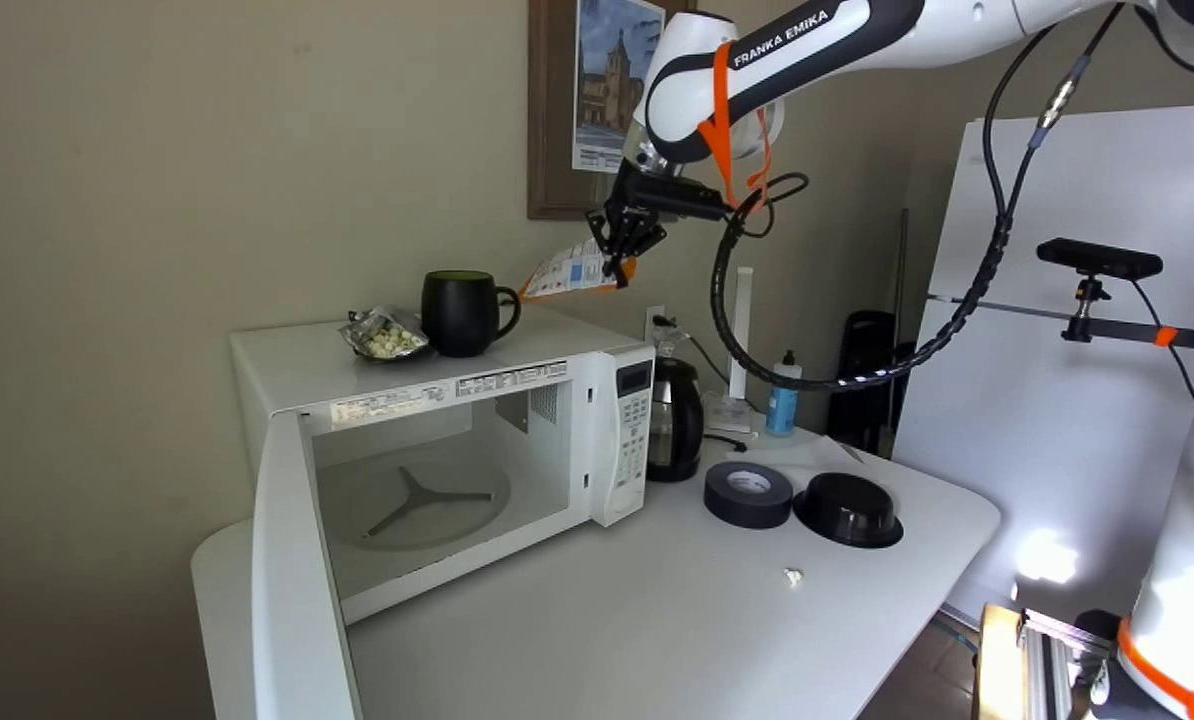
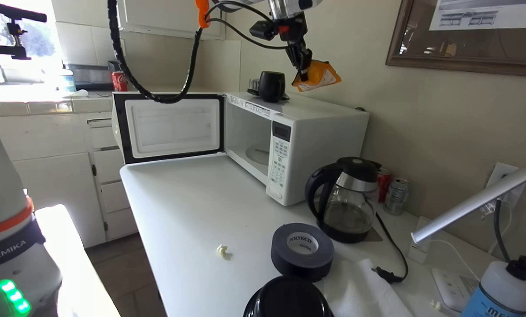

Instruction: Put the orange sachet on the top of the microwave

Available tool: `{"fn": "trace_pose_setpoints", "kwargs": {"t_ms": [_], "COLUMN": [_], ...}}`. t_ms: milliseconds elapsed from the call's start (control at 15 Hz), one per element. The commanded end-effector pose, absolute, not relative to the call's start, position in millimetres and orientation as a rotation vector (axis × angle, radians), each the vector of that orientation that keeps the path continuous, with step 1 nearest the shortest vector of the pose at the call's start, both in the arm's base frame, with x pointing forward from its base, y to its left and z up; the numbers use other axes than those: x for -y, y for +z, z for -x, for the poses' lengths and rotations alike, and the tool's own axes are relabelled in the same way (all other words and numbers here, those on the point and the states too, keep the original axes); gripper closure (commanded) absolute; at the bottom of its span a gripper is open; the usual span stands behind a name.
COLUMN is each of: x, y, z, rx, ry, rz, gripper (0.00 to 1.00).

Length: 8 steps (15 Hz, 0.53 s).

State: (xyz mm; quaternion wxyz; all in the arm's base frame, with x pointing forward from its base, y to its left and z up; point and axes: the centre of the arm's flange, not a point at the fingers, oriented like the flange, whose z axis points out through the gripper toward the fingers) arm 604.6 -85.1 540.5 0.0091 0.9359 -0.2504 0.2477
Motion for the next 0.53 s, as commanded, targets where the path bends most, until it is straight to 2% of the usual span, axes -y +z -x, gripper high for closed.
{"fn": "trace_pose_setpoints", "kwargs": {"t_ms": [0,133,467], "x": [85,81,64], "y": [526,522,540], "z": [-625,-629,-615], "rx": [0.747,0.714,0.653], "ry": [0.726,0.69,0.741], "rz": [-2.984,-3.019,-3.041], "gripper": [0.73,0.69,0.31]}}
